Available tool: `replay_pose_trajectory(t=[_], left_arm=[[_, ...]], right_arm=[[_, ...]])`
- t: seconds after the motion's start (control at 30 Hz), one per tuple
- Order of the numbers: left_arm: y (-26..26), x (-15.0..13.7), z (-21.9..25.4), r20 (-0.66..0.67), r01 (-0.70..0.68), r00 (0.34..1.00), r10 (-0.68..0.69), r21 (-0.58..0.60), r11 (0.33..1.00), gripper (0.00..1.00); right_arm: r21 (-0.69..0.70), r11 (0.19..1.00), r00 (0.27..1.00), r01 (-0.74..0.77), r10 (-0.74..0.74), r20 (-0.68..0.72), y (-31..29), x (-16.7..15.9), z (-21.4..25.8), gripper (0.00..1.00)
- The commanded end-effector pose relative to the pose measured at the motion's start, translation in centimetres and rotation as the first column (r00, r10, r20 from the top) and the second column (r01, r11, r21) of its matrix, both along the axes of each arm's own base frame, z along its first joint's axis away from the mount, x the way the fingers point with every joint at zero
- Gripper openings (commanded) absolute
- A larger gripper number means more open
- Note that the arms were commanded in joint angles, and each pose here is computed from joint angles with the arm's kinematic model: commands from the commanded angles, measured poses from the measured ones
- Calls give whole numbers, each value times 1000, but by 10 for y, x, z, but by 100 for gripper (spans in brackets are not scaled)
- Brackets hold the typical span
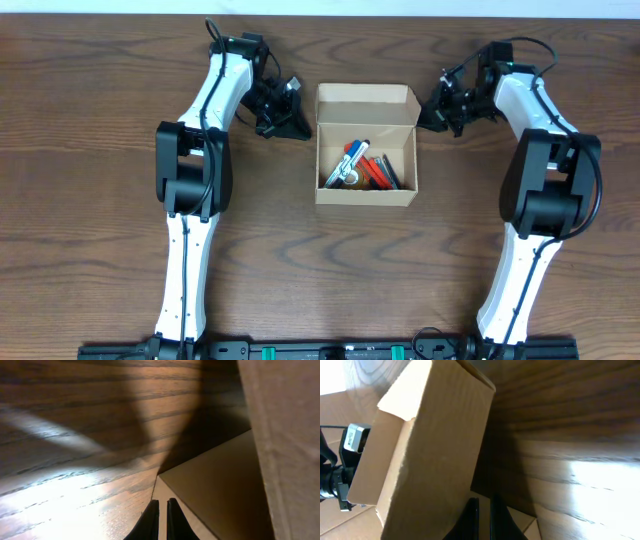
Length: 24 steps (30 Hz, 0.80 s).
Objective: Pack container
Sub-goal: 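Move both grippers to the box's folded-back lid flaps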
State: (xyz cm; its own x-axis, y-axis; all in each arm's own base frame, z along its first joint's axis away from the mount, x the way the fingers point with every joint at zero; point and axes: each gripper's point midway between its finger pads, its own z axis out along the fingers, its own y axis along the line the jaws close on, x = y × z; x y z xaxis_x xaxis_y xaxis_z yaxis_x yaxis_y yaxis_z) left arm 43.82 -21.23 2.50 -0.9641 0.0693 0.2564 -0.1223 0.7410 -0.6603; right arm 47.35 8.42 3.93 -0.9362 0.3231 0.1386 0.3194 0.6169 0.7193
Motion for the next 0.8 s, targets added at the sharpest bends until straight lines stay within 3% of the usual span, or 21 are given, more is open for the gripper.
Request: replay_pose_trajectory(t=[0.0,0.13,0.77], left_arm=[[-7,-3,3,-4,9,1000,-9,-26,1000,6],[-14,-2,9,13,23,1000,-22,-82,996,6],[-12,11,11,90,36,996,-27,-105,994,6]], right_arm=[[31,999,1000,-15,16,-23,13,-4,-4,2],[66,997,1000,-31,30,6,19,-1,1,2],[87,996,995,-24,16,95,10,15,8,2]])
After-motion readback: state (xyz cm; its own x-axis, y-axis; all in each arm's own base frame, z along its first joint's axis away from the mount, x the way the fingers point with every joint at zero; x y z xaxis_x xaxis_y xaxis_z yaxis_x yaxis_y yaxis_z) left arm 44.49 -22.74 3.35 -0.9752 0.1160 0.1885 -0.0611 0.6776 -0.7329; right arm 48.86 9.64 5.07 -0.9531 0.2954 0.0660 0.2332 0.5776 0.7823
